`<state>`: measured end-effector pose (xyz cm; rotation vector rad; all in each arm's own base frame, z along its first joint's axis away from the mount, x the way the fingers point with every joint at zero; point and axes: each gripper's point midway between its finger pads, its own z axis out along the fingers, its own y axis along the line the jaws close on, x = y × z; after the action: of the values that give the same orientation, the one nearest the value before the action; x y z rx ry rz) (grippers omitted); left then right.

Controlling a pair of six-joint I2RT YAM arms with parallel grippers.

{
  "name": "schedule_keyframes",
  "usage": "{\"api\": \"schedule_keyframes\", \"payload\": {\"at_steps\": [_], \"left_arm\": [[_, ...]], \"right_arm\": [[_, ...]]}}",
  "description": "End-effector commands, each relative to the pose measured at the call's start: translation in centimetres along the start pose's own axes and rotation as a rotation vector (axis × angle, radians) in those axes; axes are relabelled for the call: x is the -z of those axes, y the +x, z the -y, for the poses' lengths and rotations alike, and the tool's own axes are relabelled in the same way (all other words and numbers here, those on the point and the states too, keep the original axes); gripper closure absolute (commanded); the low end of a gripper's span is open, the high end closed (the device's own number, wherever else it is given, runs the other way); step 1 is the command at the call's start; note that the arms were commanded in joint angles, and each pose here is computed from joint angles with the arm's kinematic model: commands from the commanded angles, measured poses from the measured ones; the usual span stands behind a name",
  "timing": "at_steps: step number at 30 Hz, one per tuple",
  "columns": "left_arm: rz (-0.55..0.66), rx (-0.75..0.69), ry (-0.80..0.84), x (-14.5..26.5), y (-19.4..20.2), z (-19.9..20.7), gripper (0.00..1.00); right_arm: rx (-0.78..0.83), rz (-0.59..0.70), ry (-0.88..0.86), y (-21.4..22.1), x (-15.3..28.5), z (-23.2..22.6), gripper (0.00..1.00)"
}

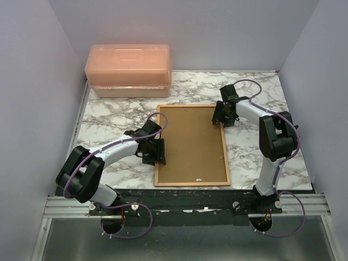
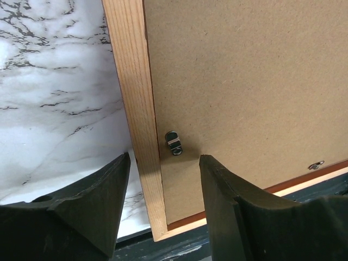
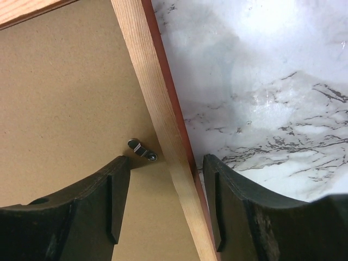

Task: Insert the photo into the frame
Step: Install the photo frame at the center of the board.

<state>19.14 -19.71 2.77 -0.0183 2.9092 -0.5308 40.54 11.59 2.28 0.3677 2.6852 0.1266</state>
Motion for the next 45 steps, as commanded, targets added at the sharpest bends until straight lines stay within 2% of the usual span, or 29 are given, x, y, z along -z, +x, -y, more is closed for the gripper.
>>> {"api": "schedule_keyframes", "payload": {"at_steps": [1, 4, 6, 8, 12, 13, 17, 19, 20, 23, 25, 27, 29, 33, 40, 42, 44, 45], "left_arm": [[0.001, -0.015, -0.05, -0.2, -0.2, -0.9, 0.45], [-0.001, -0.016, -0.052, -0.3, -0.1, -1.0, 0.45], [-0.001, -0.017, -0.055, -0.3, -0.1, -1.0, 0.45], [-0.001, -0.018, -0.056, -0.3, -0.1, -1.0, 0.45], [0.0, -0.018, -0.056, -0.3, -0.1, -1.1, 0.46], [0.002, -0.018, -0.054, -0.2, -0.1, -1.0, 0.46], [0.019, -0.019, -0.046, 0.2, -0.6, -0.8, 0.45], [0.032, -0.01, -0.022, 0.7, -1.1, -0.5, 0.44], [0.042, -0.004, -0.004, 1.0, -1.5, -0.3, 0.43], [0.072, 0.029, 0.054, 1.9, -2.9, -0.2, 0.42], [0.089, 0.05, 0.081, 2.4, -3.9, -0.5, 0.42], [0.103, 0.063, 0.09, 2.7, -4.8, -0.9, 0.42], [0.114, 0.067, 0.088, 3.0, -5.6, -1.3, 0.42], [0.123, 0.079, 0.061, 2.8, -6.9, -2.2, 0.42], [0.121, 0.083, -0.056, 1.8, -8.2, -4.2, 0.42], [0.114, 0.085, -0.067, 1.5, -8.3, -4.4, 0.42], [0.103, 0.087, -0.067, 1.1, -8.3, -4.5, 0.42], [0.102, 0.086, -0.062, 0.9, -8.4, -4.4, 0.42]], "right_arm": [[0.009, 0.022, 0.088, -0.6, -2.7, 2.2, 0.4], [0.01, 0.029, 0.096, -0.9, -2.9, 2.4, 0.53], [0.012, 0.027, 0.104, -0.9, -3.1, 2.5, 0.67], [0.013, 0.028, 0.114, -0.9, -3.1, 2.8, 0.72], [0.015, 0.026, 0.124, -0.6, -3.1, 3.1, 0.96], [0.016, 0.023, 0.123, -0.5, -3.1, 3.2, 1.0], [0.019, 0.02, 0.093, -0.3, -2.5, 2.8, 1.0], [0.019, 0.022, 0.072, -0.4, -1.8, 2.4, 0.96], [0.017, 0.032, 0.055, -0.6, -1.3, 2.1, 0.91], [0.02, 0.058, 0.019, -1.3, 0.2, 1.5, 0.52], [0.023, 0.075, -0.006, -1.9, 1.1, 1.0, 0.38], [0.025, 0.075, -0.026, -2.2, 1.3, 0.6, 0.31], [0.026, 0.072, -0.039, -2.6, 1.1, 0.1, 0.28], [0.013, 0.06, -0.028, -3.1, -0.3, -0.2, 0.3], [0.011, 0.025, 0.024, -3.1, -2.5, 0.1, 0.43], [0.015, 0.01, 0.026, -2.7, -2.6, 0.3, 0.5], [0.015, -0.005, 0.015, -2.1, -2.6, 0.2, 0.5], [0.015, -0.012, 0.011, -1.8, -2.5, 0.3, 0.54]]}}
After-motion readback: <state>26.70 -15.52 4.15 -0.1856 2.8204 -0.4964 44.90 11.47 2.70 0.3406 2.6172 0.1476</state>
